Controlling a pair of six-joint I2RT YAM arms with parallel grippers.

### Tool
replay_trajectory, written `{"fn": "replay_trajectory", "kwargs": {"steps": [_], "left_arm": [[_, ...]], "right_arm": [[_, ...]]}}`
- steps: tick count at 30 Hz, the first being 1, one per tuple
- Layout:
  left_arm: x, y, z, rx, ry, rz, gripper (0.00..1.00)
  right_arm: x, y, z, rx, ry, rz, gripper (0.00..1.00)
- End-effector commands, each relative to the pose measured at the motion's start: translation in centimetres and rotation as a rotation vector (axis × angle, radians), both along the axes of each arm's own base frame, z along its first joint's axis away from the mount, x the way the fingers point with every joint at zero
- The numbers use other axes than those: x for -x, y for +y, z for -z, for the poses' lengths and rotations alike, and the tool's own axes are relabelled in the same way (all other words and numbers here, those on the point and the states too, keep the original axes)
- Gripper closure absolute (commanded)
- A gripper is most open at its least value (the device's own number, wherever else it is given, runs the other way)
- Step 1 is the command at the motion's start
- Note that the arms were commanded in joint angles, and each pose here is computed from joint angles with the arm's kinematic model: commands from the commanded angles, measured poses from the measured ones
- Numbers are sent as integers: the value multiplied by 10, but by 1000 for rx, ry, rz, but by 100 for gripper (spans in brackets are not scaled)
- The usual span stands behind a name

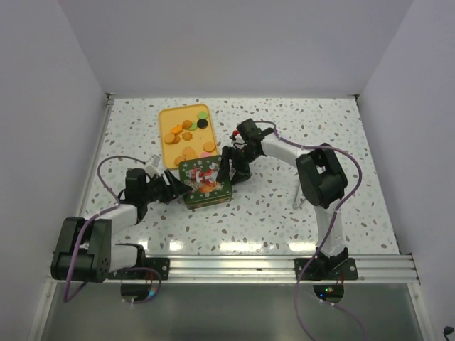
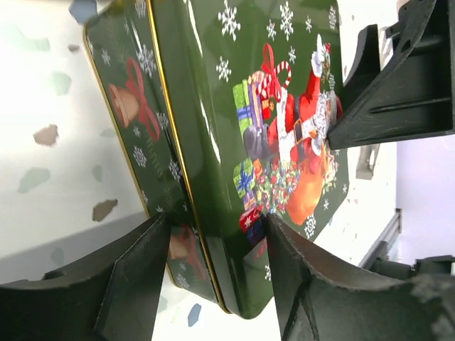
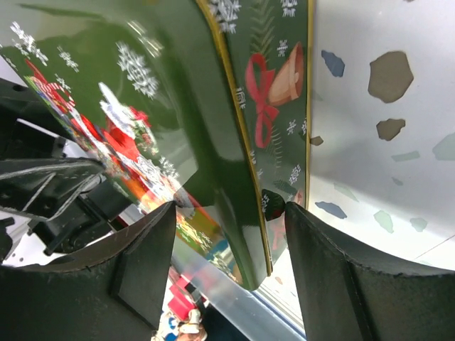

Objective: Pack the cookies

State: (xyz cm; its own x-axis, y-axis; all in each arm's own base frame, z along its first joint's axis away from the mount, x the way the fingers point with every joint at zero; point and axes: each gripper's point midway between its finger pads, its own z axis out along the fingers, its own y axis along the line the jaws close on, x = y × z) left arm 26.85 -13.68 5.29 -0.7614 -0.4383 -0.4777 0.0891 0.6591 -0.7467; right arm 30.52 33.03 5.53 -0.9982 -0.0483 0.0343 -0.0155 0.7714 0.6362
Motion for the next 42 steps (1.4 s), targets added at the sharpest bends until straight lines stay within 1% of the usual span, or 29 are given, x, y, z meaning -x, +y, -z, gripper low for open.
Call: {"fn": "replay_trajectory", "kwargs": {"steps": [1, 2, 3, 4, 6, 14, 18, 20, 22, 25, 31, 35, 42], "left_arm": [[30, 7, 39, -47, 141, -18, 43], [35, 8, 43, -51, 156, -23, 37], [37, 9, 45, -52, 163, -27, 37], [38, 9, 46, -55, 168, -27, 30], [44, 11, 51, -63, 180, -33, 27], [44, 13, 52, -71, 178, -43, 24], [37, 14, 44, -85, 156, -44, 19], [33, 16, 39, -100, 154, -47, 15], [25, 19, 30, -121, 121, -50, 11], [21, 22, 23, -148, 115, -53, 9], [16, 25, 17, -170, 102, -62, 7], [11, 27, 24, -180, 135, -73, 7], [-15, 27, 21, -182, 144, -84, 7]], "right_arm": [[3, 2, -11, 24, -33, -13, 35], [3, 3, -12, 28, -36, -13, 35], [4, 2, -11, 33, -34, -12, 35], [5, 2, -12, 37, -33, -12, 34], [3, 2, -13, 45, -41, -13, 34], [3, 3, -20, 65, -54, -15, 33], [-1, 1, -26, 78, -72, -16, 30], [-3, 1, -30, 85, -82, -22, 29], [-4, 1, -33, 88, -85, -23, 28], [-6, 1, -34, 90, -94, -24, 27], [-10, 4, -32, 88, -96, -15, 27], [-16, 7, -30, 90, -98, -12, 27], [-35, 15, -30, 108, -112, -17, 27]]}}
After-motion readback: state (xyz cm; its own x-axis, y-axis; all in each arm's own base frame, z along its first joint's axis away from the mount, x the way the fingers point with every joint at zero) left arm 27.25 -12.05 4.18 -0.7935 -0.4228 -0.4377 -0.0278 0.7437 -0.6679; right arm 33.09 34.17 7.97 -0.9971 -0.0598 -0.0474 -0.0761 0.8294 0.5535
